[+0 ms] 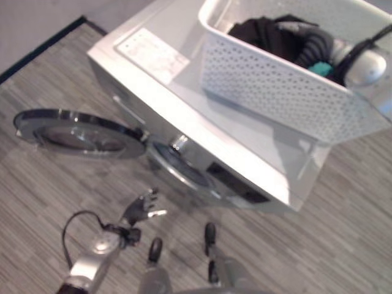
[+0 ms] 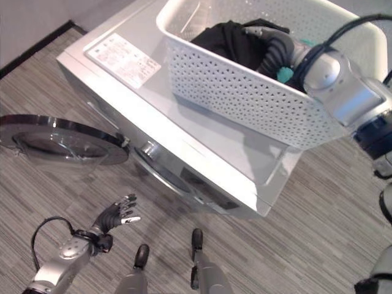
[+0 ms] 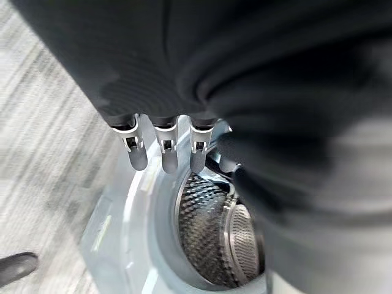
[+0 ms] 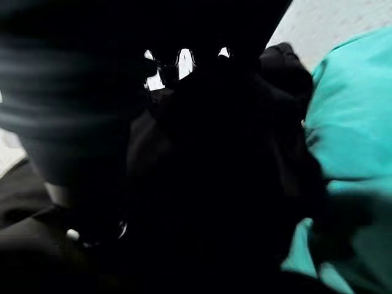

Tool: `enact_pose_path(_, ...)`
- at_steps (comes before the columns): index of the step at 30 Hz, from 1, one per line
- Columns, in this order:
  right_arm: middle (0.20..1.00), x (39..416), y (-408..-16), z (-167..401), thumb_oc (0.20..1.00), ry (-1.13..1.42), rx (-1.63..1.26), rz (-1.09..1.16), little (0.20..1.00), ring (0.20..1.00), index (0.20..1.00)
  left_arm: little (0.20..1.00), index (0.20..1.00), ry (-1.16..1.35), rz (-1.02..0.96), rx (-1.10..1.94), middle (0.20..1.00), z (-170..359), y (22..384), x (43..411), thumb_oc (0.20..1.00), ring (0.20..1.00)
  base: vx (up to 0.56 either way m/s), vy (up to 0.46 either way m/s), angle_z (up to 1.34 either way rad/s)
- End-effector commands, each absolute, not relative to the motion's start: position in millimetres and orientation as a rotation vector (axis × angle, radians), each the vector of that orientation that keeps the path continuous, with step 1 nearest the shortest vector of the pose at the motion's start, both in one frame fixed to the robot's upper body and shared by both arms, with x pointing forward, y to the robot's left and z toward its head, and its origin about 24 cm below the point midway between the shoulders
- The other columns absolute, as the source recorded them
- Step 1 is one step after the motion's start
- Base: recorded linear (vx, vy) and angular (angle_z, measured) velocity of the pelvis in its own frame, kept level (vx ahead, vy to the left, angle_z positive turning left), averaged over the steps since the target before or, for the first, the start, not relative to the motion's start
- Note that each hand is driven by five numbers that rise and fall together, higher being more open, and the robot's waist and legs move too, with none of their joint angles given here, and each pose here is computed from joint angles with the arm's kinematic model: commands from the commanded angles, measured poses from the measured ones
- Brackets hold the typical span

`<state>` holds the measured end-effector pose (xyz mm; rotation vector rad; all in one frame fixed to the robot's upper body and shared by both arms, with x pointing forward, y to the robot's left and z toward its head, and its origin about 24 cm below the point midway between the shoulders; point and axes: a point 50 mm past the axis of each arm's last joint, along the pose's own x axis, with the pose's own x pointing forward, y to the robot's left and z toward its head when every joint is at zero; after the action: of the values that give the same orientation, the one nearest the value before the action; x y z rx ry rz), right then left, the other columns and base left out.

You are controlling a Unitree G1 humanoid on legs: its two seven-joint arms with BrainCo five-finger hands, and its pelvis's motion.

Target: Grab the laundry basket,head to the washer,open it,put in the laundry and shut it.

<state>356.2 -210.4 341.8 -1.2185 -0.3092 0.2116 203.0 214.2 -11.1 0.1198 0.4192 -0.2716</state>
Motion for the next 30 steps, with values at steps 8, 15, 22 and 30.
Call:
enact_pose_path(8, 0.489, 342.8, -227.4, 394.4, 0.489, -0.332, -1.29, 0.105, 0.489, 0.489, 0.489, 1.0, 1.0, 0.344, -0.352, 0.105, 1.0, 0.6, 206.2, 201.1, 1.0, 1.0, 0.01, -0.027, 0.12)
enact_pose_path(15, 0.2, 339.1, -237.8, 400.6, 0.2, -0.31, -1.329, 0.064, 0.2, 0.2, 0.2, 1.0, 1.0, 0.335, -0.351, 0.108, 1.0, 1.7, 207.2, 202.3, 1.0, 1.0, 0.0, -0.008, 0.03)
enact_pose_path(22, 0.2, 340.6, -241.5, 397.8, 0.2, -0.291, -1.343, 0.05, 0.2, 0.2, 0.2, 1.0, 1.0, 0.315, -0.345, 0.105, 1.0, 4.6, 205.6, 206.1, 1.0, 1.0, 0.0, -0.002, 0.01)
enact_pose_path(30, 0.2, 342.6, -243.9, 402.2, 0.2, -0.304, -1.336, 0.006, 0.2, 0.2, 0.2, 1.0, 1.0, 0.312, -0.328, 0.098, 1.0, 5.2, 206.4, 208.6, 1.0, 1.0, 0.0, 0.0, 0.0)
